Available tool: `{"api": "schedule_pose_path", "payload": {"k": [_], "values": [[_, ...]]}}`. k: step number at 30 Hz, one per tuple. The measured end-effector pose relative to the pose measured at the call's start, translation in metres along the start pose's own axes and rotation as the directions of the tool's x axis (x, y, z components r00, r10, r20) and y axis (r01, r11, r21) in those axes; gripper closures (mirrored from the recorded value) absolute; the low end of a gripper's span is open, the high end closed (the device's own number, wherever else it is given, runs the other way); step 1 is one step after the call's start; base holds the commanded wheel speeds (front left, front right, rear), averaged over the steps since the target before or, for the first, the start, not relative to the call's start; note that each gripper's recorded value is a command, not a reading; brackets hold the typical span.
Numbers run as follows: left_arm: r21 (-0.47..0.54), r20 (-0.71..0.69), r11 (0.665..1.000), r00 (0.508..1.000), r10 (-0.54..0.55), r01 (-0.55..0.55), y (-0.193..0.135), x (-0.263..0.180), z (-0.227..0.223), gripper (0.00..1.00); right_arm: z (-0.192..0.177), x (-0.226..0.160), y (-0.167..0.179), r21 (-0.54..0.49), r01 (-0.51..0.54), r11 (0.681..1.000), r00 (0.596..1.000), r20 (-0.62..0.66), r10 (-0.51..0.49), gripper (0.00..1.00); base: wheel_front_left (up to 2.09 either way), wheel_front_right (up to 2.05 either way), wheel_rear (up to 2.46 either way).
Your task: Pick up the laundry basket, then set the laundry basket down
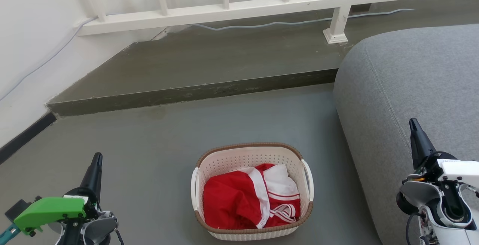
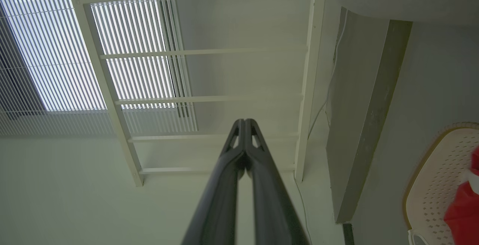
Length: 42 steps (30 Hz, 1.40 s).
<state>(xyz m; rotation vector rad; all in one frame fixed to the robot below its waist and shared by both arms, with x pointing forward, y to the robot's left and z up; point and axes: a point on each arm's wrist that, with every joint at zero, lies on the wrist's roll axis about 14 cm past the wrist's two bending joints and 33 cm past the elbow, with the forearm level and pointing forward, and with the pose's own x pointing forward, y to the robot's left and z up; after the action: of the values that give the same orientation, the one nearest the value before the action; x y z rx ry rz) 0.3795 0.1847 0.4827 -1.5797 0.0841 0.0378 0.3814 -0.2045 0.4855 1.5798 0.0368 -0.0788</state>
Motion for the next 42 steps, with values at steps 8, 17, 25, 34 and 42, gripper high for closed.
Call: {"api": "schedule_pose_path", "payload": {"k": [8, 17, 25, 34, 42], "values": [[0.0, 0.0, 1.0, 1.0, 0.0, 0.0, 0.0, 0.0, 0.0, 1.0, 0.0, 0.0, 0.0, 0.0, 0.0, 1.0, 1.0, 0.0, 0.0, 1.0, 0.0, 0.0, 0.0], [0.0, 0.0, 1.0, 1.0, 0.0, 0.0, -0.0001, 0.0, 0.0, 1.0, 0.0, 0.0, 0.0001, 0.0, 0.0, 1.0, 1.0, 0.0, 0.0, 1.0, 0.0, 0.0, 0.0], [0.0, 0.0, 1.0, 1.0, 0.0, 0.0, -0.0001, 0.0, 0.0, 1.0, 0.0, 0.0, 0.0001, 0.0, 0.0, 1.0, 1.0, 0.0, 0.0, 1.0, 0.0, 0.0, 0.0], [0.0, -0.001, 1.0, 1.0, -0.001, 0.001, -0.0001, 0.0, -0.0001, 1.0, 0.0, 0.0, 0.0001, 0.0, 0.0, 1.0, 1.0, 0.0, 0.0, 1.0, 0.0, 0.0, 0.0], [0.0, -0.001, 1.0, 1.0, -0.001, 0.001, -0.0001, 0.0, -0.0001, 1.0, 0.0, 0.0, 0.0, 0.0, 0.0, 1.0, 1.0, 0.0, 0.0, 1.0, 0.0, 0.0, 0.0]]}}
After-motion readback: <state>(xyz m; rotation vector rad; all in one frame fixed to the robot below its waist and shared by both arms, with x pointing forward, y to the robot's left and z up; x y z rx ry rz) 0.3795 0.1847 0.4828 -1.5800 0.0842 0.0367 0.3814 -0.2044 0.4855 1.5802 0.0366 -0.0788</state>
